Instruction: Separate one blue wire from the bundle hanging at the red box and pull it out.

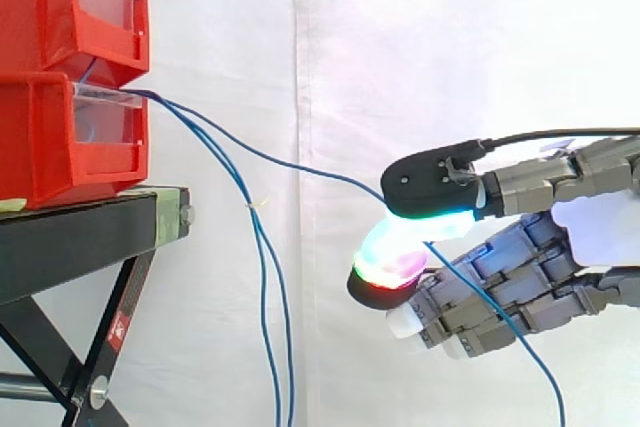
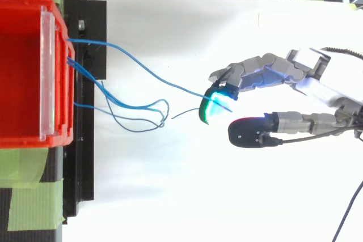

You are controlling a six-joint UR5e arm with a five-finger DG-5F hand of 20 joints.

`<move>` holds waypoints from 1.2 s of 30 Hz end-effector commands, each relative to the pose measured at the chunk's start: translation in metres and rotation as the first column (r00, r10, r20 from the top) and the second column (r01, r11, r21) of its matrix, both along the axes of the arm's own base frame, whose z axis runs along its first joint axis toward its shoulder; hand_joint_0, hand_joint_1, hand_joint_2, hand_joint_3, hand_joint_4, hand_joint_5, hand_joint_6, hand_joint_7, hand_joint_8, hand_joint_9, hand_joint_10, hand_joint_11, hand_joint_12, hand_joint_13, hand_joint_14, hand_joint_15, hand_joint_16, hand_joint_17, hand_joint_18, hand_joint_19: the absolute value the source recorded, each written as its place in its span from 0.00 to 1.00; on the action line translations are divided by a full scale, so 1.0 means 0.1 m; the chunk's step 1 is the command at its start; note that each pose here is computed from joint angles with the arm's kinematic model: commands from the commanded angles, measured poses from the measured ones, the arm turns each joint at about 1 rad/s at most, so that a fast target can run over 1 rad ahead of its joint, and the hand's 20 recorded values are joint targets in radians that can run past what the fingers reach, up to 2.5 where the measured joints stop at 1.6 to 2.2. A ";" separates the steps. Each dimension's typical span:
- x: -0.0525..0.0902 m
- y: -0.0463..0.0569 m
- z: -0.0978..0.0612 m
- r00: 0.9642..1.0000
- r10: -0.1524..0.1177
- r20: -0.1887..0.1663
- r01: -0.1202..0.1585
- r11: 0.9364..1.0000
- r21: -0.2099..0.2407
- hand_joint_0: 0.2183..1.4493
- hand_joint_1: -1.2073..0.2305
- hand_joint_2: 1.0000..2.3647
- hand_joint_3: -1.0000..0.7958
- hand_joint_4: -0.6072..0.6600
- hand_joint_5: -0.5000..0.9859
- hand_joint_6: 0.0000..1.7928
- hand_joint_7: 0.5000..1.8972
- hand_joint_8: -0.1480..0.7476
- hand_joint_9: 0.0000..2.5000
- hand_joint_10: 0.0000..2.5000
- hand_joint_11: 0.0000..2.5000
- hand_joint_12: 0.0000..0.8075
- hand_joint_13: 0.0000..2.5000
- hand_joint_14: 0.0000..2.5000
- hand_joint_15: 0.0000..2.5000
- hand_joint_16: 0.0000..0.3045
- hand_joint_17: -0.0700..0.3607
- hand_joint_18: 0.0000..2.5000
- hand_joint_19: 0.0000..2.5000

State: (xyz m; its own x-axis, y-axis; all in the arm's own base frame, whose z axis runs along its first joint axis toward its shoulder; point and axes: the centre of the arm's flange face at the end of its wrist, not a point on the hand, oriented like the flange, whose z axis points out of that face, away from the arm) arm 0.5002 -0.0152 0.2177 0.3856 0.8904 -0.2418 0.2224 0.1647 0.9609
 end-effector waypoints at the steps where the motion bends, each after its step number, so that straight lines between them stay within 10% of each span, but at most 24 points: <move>1: 0.00 0.00 0.00 1.000 0.000 0.001 0.000 1.000 0.000 0.31 0.30 0.00 0.54 0.47 0.25 0.48 0.32 0.55 0.24 0.00 0.23 0.55 0.09 0.00 0.12 0.22 0.51 0.09 0.03; 36: 0.00 -0.01 0.00 1.000 0.000 -0.001 0.000 1.000 0.000 0.31 0.30 0.00 0.53 0.47 0.25 0.48 0.32 0.55 0.24 0.01 0.22 0.55 0.10 0.00 0.13 0.22 0.51 0.09 0.03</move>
